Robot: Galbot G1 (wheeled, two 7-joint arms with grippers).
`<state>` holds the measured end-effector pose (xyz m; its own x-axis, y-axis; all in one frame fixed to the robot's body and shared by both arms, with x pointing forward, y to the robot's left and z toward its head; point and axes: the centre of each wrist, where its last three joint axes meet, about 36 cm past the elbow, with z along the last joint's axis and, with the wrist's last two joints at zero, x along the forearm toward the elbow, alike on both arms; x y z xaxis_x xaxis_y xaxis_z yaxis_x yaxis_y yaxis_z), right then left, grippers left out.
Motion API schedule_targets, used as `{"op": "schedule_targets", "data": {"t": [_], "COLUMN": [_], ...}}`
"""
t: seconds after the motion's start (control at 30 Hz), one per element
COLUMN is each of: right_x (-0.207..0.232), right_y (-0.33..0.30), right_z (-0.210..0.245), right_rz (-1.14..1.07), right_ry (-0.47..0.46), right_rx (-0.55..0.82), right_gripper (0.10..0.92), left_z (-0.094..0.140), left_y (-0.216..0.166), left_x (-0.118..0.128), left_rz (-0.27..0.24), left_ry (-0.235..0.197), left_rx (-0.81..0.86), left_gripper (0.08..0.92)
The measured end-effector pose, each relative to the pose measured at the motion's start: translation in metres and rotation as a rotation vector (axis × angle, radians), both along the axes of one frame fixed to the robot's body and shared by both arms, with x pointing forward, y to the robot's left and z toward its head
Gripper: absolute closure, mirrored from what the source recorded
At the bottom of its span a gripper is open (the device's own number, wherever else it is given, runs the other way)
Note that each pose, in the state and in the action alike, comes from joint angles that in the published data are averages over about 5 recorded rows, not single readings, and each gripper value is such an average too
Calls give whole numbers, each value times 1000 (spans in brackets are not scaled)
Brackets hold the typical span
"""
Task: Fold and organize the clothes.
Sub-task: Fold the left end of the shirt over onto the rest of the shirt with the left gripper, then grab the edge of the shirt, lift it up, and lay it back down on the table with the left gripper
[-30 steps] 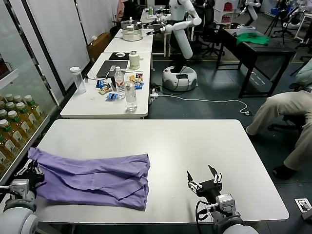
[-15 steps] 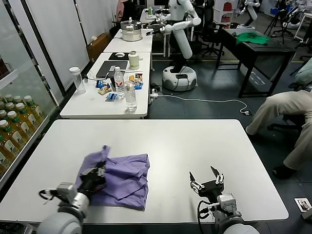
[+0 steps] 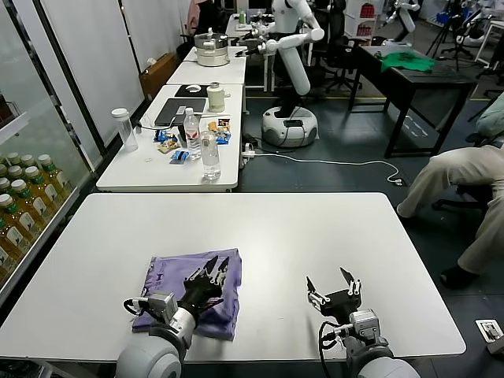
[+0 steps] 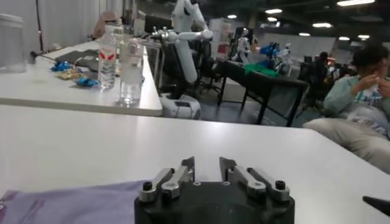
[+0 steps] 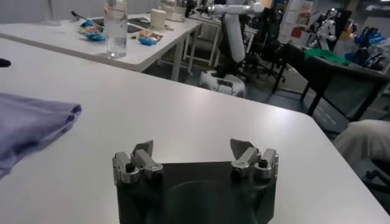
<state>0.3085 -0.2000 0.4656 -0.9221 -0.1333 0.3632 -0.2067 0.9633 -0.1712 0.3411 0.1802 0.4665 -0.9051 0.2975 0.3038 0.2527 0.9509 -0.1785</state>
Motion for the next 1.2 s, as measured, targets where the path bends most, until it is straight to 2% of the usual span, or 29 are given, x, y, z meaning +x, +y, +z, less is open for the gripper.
{"op": "schedule_targets", "data": {"t": [0.1, 0.23, 0.43, 0.6, 0.73, 0.83, 1.2], "right_x": [2, 3, 4, 3, 2, 1, 0], "right_y": [1, 0, 0, -1, -1, -1, -1], "right_z": [0, 0, -3, -3, -2, -2, 0], "right_rz": [4, 8, 9, 9, 8, 8, 8], "right_ry": [-2, -3, 4, 5, 5, 5, 0], "right_rx": [2, 1, -2, -4, -4, -4, -3], "right_gripper": [200, 200, 200, 200, 200, 200, 200], "left_z": [6, 3, -25, -42, -52, -56, -63], "left_y": [9, 37, 87, 108, 117, 122, 128], "left_x": [-2, -4, -4, -5, -4, -3, -3], "left_rz": [27, 108, 243, 292, 301, 298, 276], "left_ry": [-22, -17, 62, 110, 140, 152, 193], "left_rx": [20, 99, 221, 257, 250, 230, 153], "left_gripper": [503, 390, 224, 179, 177, 207, 519]}}
